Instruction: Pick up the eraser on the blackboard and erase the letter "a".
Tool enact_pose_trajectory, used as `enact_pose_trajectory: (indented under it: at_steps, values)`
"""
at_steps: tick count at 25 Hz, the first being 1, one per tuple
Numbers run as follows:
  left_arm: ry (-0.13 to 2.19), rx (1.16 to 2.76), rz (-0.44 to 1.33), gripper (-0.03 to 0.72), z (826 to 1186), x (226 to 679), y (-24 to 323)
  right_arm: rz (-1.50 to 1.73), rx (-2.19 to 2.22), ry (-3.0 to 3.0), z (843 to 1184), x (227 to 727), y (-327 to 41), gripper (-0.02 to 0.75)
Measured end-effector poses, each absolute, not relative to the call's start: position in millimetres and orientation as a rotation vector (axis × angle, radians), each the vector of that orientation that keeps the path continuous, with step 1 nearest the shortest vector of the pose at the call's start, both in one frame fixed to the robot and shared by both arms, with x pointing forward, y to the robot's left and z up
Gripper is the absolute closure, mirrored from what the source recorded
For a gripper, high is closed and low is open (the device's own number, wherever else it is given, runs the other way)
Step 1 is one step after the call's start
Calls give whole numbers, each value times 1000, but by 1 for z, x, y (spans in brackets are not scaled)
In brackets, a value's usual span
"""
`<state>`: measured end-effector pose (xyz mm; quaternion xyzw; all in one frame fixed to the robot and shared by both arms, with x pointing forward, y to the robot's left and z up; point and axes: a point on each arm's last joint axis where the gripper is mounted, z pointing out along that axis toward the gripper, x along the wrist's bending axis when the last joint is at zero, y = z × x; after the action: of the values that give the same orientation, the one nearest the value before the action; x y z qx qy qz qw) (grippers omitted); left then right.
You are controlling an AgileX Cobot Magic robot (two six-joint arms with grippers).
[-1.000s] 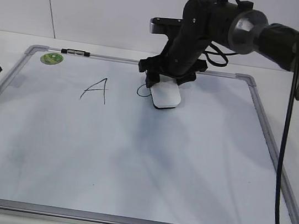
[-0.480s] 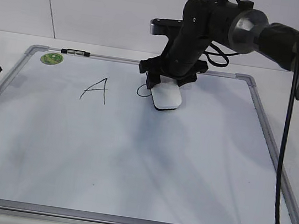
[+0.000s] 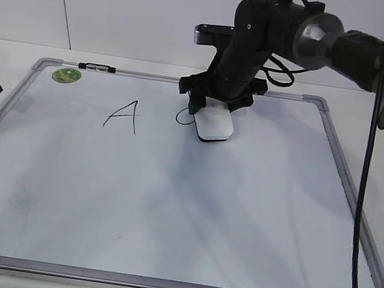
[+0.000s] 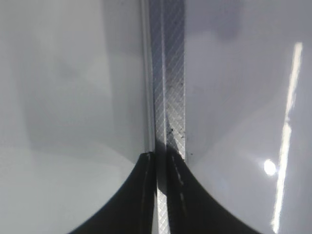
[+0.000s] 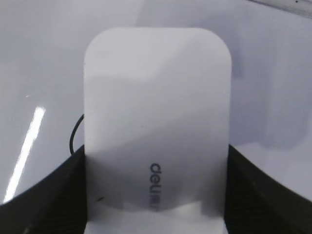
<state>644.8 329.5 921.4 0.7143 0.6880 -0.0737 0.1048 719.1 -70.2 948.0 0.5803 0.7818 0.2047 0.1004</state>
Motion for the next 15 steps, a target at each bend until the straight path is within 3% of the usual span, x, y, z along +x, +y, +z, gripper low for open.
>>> enact_pose_trajectory:
  at_steps: [15]
  values:
    - [2028,2106,-217,670,921,645,330,601,1692,2307,936,722,-66,188]
